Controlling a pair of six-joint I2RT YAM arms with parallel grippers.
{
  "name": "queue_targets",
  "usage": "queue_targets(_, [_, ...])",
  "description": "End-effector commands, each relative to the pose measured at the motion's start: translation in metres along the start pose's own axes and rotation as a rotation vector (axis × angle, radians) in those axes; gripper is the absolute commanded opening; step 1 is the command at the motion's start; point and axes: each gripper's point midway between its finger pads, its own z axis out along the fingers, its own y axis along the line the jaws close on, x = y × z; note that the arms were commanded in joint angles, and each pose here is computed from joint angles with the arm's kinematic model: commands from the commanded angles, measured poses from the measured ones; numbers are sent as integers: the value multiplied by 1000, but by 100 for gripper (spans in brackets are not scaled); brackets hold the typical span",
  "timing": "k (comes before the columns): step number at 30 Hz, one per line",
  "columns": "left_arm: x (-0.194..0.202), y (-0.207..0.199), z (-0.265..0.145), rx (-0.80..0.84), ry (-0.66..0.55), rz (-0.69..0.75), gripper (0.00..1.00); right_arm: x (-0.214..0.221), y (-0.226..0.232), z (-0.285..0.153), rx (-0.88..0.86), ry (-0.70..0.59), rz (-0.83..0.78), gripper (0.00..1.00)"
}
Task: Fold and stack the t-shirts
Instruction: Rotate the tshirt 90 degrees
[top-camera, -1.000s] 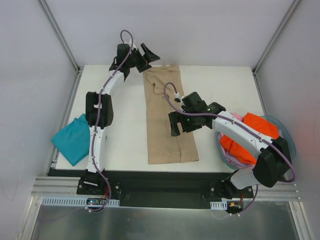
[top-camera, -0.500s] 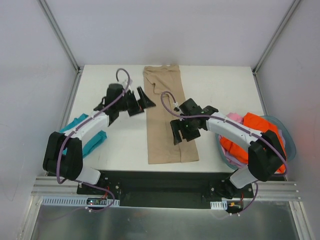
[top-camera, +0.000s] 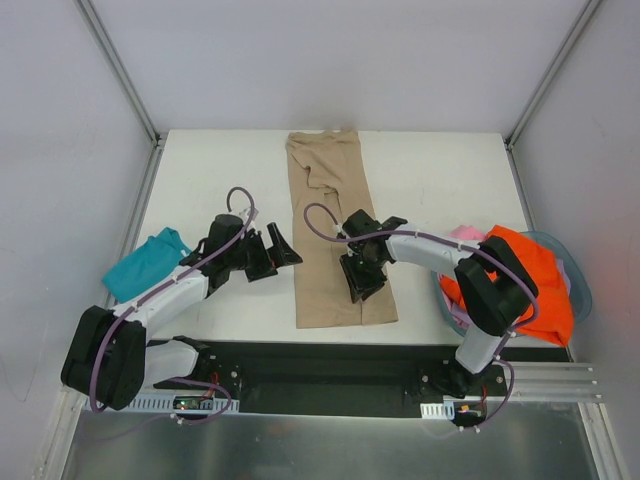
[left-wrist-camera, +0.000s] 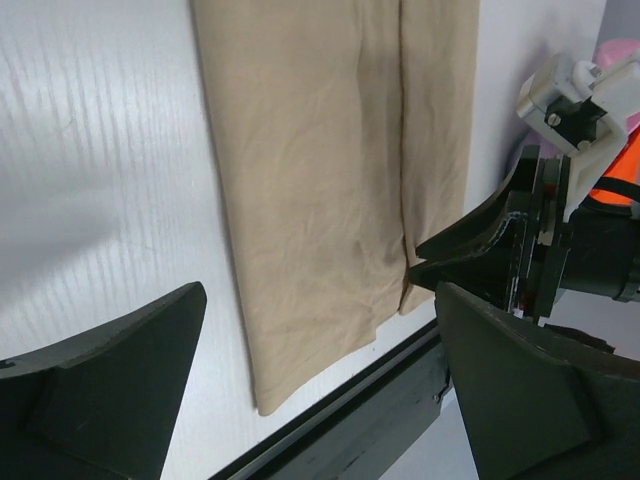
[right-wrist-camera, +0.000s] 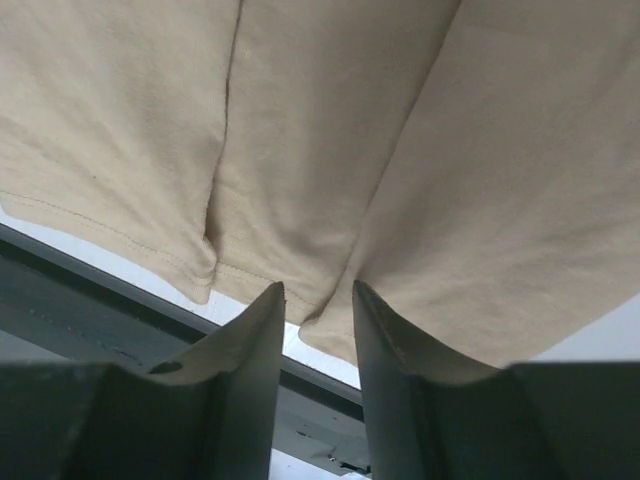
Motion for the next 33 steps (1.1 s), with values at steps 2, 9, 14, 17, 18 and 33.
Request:
queue_targets(2, [16,12,2,-28,18,-41,99,3,-4,6,47,27,-17,29])
queue_targets(9, [17,13,1,-28,14,-31,99,5,-18,4,127,14,2,24])
queue_targets(14, [16,17,0,-44,-1,-19,99,9,-14,8,117,34,-9,22])
queue_targets(17, [17,19,0,-50,1,-15,99,10,-6,10,96,35,-11,26])
queue_targets(18, [17,19,0,-50,3,-16,99,9,-3,9,90,29,-13,27])
queue_targets(33, [25,25,-2,-54,11,-21,99,13,-34,8,292,14,27,17])
